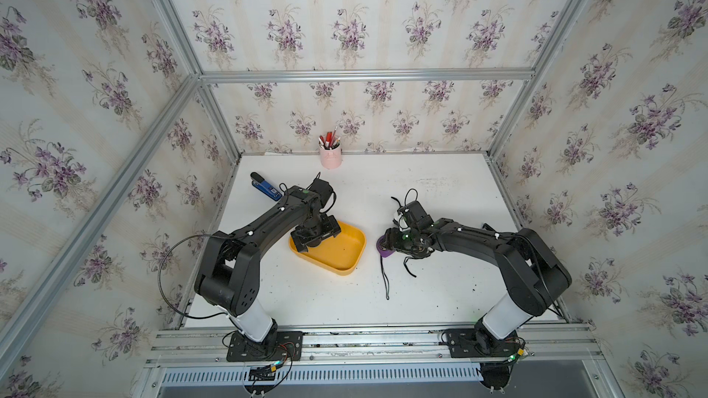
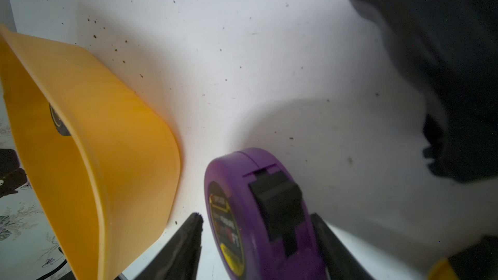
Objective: Take the tape measure out of the storage box
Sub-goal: Place the tape measure at the center of the board, then pick up the tape measure from the storage box.
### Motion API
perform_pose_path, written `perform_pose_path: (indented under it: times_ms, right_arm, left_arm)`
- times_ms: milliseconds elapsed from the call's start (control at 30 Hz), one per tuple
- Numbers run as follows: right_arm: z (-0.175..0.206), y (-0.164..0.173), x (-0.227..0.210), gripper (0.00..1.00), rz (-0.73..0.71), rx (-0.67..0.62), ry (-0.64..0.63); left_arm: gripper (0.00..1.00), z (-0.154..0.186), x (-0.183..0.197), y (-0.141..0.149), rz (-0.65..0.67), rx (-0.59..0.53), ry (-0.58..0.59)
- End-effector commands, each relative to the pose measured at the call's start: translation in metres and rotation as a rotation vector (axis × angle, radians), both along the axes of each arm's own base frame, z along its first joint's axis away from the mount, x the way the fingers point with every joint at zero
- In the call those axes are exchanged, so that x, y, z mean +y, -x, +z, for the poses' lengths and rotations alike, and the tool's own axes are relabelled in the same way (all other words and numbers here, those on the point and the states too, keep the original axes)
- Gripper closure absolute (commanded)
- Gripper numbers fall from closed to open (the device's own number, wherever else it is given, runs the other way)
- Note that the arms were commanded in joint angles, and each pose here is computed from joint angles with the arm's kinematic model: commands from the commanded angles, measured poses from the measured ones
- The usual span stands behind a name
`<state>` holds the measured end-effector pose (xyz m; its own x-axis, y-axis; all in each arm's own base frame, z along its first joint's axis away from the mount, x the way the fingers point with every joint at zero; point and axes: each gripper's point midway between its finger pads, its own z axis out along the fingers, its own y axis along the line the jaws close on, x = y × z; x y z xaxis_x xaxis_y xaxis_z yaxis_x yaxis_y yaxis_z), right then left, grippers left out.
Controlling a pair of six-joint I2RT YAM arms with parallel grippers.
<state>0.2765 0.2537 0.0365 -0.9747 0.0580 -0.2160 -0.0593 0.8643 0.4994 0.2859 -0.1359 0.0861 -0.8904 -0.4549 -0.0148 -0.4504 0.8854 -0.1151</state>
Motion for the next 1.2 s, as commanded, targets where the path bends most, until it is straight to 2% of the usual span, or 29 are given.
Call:
perform_pose_path:
  times_ms: [0, 167, 433, 600, 800, 1167]
  right_arm:
    - [0.0, -0.001, -0.005, 0.28, -0.026, -0.01, 0.019]
    - [0.009, -0.004, -0.012, 0.2, -0.055, -0.046, 0.039]
    - [0.032, -0.011, -0.023, 0.17, -0.078, -0.15, 0.084]
    - [0.038, -0.015, -0.029, 0.16, -0.087, -0.178, 0.111]
    - [0.055, -0.019, -0.029, 0.15, -0.097, -0.237, 0.085]
    - [0.068, -0.022, -0.025, 0.15, -0.097, -0.28, 0.042]
  left_arm:
    - [0.0, 0.0, 0.0, 0.0, 0.007, -0.007, 0.005]
    - [0.0, 0.0, 0.0, -0.002, 0.01, -0.014, 0.003]
    - [0.0, -0.009, 0.001, -0.002, 0.003, 0.004, -0.012]
    - [0.0, -0.014, 0.003, -0.002, -0.004, 0.015, -0.025]
    - [0.0, -0.02, 0.008, -0.008, -0.015, 0.016, -0.069]
    - [0.0, -0.024, 0.016, -0.035, 0.006, -0.046, -0.147]
